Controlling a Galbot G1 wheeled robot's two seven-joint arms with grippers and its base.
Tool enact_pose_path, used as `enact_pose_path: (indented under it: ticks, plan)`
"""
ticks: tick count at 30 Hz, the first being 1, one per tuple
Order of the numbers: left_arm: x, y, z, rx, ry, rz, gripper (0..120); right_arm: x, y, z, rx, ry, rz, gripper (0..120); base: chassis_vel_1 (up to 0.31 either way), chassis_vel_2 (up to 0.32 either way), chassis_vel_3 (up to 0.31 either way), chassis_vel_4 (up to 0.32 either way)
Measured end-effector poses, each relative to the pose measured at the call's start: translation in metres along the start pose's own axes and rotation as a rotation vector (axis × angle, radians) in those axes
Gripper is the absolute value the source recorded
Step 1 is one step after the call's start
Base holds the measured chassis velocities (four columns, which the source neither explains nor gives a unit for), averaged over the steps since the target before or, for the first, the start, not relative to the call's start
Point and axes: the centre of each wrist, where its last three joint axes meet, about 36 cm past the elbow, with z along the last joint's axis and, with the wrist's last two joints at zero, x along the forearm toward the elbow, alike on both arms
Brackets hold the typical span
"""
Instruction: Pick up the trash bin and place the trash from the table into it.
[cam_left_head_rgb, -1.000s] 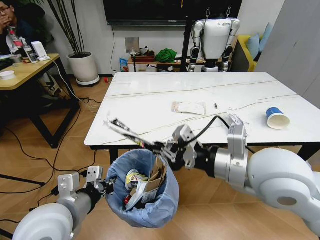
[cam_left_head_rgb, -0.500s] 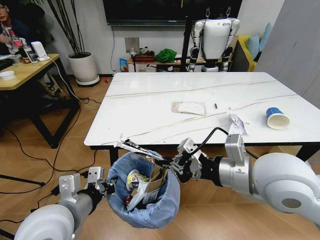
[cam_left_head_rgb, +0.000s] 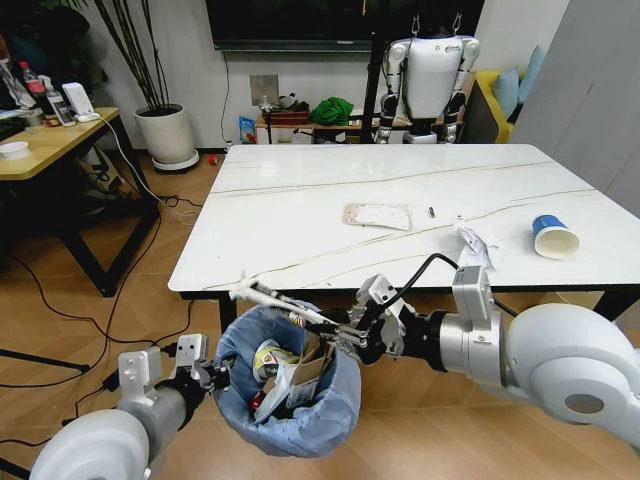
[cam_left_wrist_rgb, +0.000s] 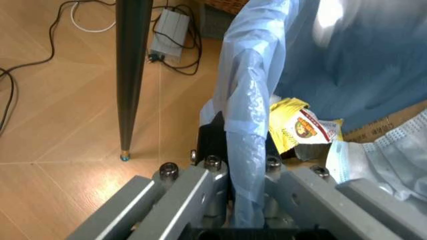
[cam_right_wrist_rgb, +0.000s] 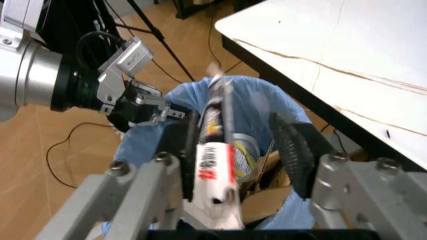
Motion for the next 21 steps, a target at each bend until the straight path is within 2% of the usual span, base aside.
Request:
enact_pose_path:
  ticks: [5, 6, 8, 9, 12, 13, 15, 19, 21]
  plan:
    - [0.000, 0.000, 0.000, -0.002, -0.001, -0.001, 0, -0.001, 0.000, 0.001, 0.000, 0.000, 0.002, 58, 0.000, 0.000, 0.000, 0.000]
    - [0.000, 0.000, 0.000, -0.002, -0.001, -0.001, 0, -0.001, 0.000, 0.001, 0.000, 0.000, 0.002, 58, 0.000, 0.000, 0.000, 0.000]
    - [-0.001, 0.000, 0.000, -0.001, 0.000, -0.001, 0, -0.001, 0.000, 0.000, 0.006, -0.016, 0.007, 72, 0.000, 0.000, 0.000, 0.000]
    - [-0.001, 0.000, 0.000, -0.001, 0.000, -0.001, 0, -0.001, 0.000, 0.000, 0.006, -0.016, 0.007, 72, 0.000, 0.000, 0.000, 0.000]
    - [-0.001, 0.000, 0.000, -0.001, 0.000, 0.001, 0, -0.001, 0.001, -0.006, 0.007, -0.076, 0.029, 88, 0.000, 0.000, 0.000, 0.000]
    - [-0.001, 0.000, 0.000, -0.001, 0.000, 0.001, 0, -0.001, 0.001, -0.006, 0.007, -0.076, 0.029, 88, 0.000, 0.000, 0.000, 0.000]
    - [0.000, 0.000, 0.000, -0.003, 0.002, 0.002, 0, -0.003, 0.003, -0.013, -0.020, -0.138, 0.084, 98, 0.000, 0.000, 0.000, 0.000]
    - [0.000, 0.001, 0.000, -0.006, 0.002, -0.002, 0, -0.006, 0.002, -0.019, -0.048, -0.189, 0.121, 100, 0.000, 0.000, 0.000, 0.000]
    - [0.001, 0.002, 0.000, -0.008, 0.003, -0.005, 0, -0.018, -0.022, -0.022, -0.112, -0.214, 0.199, 100, 0.000, 0.000, 0.000, 0.000]
